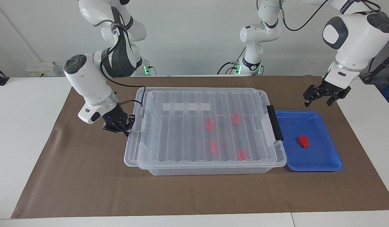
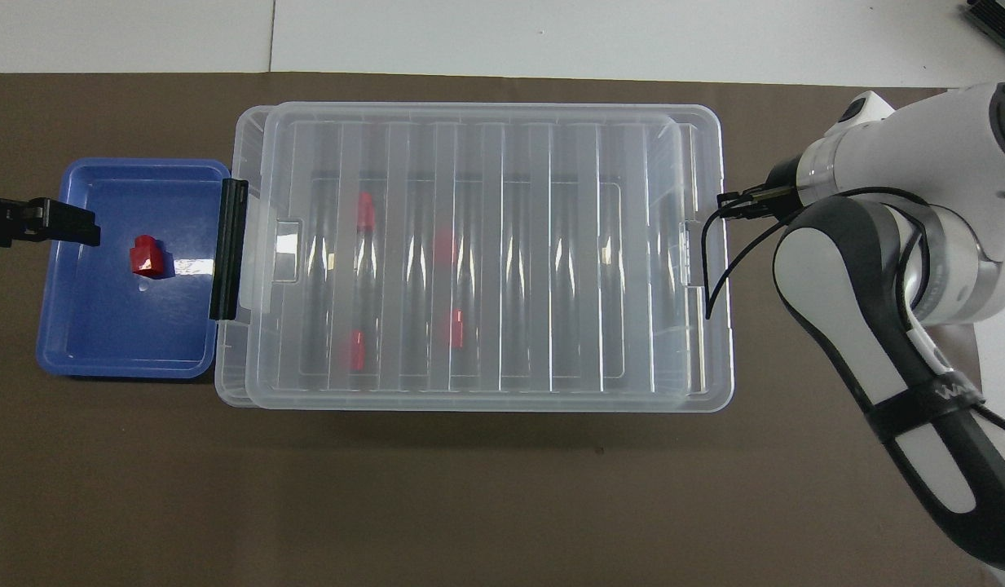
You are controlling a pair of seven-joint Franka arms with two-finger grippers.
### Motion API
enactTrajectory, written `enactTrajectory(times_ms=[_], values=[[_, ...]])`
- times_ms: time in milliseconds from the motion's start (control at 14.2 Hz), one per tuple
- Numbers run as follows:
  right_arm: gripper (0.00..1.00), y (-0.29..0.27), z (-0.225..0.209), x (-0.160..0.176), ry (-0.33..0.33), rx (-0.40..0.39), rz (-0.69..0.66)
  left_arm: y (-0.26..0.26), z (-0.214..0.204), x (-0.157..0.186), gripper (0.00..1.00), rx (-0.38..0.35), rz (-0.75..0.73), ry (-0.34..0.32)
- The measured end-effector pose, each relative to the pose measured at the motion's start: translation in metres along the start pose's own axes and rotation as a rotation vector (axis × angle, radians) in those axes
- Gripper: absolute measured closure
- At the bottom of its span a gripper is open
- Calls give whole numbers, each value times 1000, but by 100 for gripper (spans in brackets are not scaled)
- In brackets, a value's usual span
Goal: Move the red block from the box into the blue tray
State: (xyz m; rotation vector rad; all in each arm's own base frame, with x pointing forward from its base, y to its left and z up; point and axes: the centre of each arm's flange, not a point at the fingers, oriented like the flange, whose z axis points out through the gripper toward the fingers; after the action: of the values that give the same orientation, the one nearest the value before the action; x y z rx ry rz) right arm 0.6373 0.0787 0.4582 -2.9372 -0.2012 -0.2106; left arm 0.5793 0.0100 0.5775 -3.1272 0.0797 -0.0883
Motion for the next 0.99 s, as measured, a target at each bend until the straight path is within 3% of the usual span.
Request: enactTrajectory(times_ms=[493, 845, 986], values=[[99, -7, 2, 0, -3, 14, 1, 52, -24, -16, 0, -2, 29, -11], [99, -3, 0, 0, -1, -8, -6, 54, -27, -20, 0, -2, 28, -38], [84, 12, -13, -1, 6, -69, -6, 52, -31, -19, 0, -2, 25, -29]])
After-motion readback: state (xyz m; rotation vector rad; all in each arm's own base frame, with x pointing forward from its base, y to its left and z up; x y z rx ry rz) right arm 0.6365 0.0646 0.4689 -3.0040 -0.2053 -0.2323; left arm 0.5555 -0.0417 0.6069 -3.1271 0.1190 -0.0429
